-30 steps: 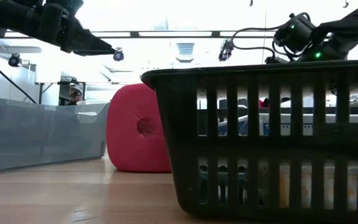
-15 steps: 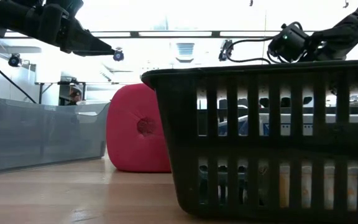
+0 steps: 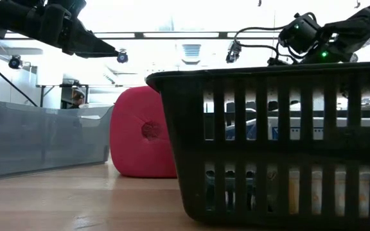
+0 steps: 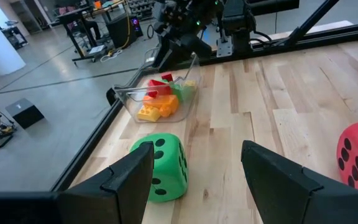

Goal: Pick & Place Toys
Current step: Put the green game piece into the transparent bin

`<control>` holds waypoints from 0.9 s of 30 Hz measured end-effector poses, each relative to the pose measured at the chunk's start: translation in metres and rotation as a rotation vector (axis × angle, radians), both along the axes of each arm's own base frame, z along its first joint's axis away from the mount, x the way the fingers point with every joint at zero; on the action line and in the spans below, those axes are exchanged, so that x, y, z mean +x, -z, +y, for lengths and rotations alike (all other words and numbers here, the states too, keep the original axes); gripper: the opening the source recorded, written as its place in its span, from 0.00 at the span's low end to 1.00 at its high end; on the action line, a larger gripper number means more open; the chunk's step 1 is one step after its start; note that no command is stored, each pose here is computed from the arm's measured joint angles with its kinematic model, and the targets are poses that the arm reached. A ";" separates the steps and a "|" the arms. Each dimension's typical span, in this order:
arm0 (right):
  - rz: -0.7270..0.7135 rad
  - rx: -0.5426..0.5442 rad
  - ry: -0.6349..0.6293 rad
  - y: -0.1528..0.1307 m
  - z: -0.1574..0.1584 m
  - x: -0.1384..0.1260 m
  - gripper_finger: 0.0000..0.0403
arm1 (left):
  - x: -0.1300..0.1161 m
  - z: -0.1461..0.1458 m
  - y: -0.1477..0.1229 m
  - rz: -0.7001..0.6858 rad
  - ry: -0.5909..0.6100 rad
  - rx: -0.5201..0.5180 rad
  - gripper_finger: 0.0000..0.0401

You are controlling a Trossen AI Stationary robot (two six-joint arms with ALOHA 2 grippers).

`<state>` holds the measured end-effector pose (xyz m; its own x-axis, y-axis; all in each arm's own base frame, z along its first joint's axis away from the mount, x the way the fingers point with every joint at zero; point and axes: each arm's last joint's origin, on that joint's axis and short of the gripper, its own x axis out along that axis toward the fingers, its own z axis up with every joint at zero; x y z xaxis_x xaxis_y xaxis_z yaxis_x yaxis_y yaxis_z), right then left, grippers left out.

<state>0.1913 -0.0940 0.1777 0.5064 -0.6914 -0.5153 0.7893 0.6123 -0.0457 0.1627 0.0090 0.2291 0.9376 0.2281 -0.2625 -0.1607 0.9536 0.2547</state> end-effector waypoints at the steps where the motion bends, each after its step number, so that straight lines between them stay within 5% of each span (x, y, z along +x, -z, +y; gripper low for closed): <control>1: -0.006 -0.003 0.000 -0.002 0.000 0.001 0.43 | 0.000 0.000 0.000 0.002 0.000 0.000 0.61; 6: -0.049 -0.025 -0.049 -0.013 -0.001 0.008 0.60 | 0.000 0.000 0.000 0.005 0.000 -0.001 0.61; 11: -0.290 -0.113 -0.265 -0.021 0.014 0.023 0.70 | 0.001 0.000 0.002 0.007 -0.011 -0.041 0.61; 17: -0.555 -0.250 -0.464 -0.022 0.051 0.037 0.72 | 0.013 0.000 0.021 0.127 -0.040 -0.123 0.61; 27: -0.567 -0.224 -0.617 -0.019 0.093 0.065 0.72 | 0.055 0.011 0.041 0.283 -0.293 -0.338 0.61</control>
